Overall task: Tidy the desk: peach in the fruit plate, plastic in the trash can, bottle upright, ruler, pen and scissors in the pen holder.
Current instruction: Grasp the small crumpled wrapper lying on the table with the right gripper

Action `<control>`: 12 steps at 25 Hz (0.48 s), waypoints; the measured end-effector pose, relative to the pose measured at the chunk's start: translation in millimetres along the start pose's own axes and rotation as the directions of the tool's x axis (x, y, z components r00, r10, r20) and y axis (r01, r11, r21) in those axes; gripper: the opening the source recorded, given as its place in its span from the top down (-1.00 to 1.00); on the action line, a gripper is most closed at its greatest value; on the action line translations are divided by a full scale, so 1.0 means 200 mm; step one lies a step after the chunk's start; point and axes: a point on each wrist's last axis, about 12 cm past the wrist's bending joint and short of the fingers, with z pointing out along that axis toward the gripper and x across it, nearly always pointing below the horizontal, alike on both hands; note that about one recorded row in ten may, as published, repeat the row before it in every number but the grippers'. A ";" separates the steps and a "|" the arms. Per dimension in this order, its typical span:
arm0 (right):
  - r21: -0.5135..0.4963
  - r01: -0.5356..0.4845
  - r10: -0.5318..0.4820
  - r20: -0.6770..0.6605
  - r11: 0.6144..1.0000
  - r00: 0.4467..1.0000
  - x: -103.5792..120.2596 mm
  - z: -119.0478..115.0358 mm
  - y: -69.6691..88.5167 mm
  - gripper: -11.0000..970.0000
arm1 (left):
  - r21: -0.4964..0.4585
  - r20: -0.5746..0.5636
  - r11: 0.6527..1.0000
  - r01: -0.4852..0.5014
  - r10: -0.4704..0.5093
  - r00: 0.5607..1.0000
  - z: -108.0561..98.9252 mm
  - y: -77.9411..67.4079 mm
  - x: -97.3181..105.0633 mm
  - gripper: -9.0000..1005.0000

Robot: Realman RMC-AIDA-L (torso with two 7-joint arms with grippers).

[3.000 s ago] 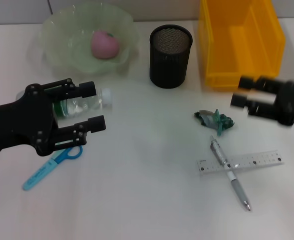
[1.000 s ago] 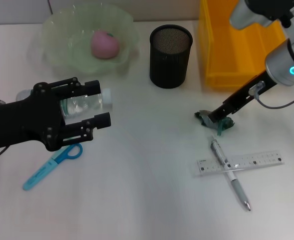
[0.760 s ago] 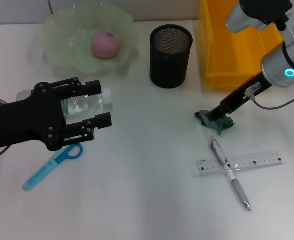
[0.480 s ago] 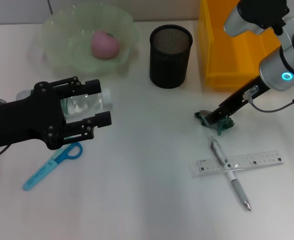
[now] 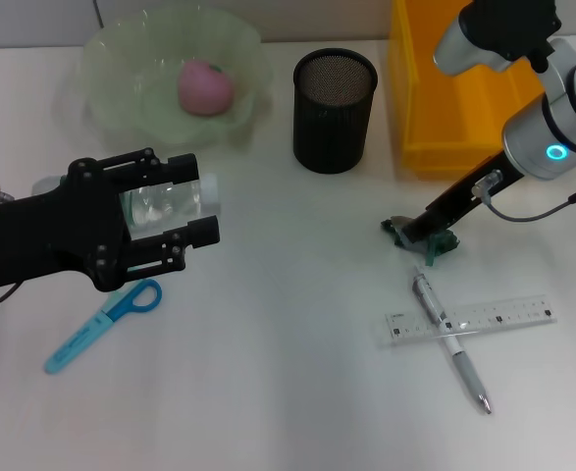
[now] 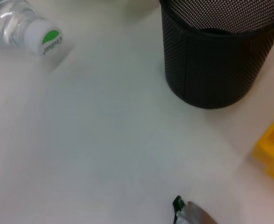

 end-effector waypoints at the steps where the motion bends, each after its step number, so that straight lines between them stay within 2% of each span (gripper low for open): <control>1: -0.002 0.001 -0.001 -0.003 1.000 1.000 0.00 0.00 0.00 -0.35 | 0.000 0.000 1.000 0.000 0.000 1.000 0.00 0.00 0.00 -0.36; 10: 0.003 0.002 -0.002 0.001 1.000 1.000 -0.01 0.01 0.00 0.00 | -0.002 -0.003 1.000 -0.004 0.004 1.000 0.01 0.02 -0.01 -0.36; 12: 0.001 0.001 -0.001 -0.002 1.000 1.000 -0.01 0.02 0.00 0.00 | -0.003 -0.004 1.000 -0.004 0.004 1.000 0.00 0.02 -0.01 -0.36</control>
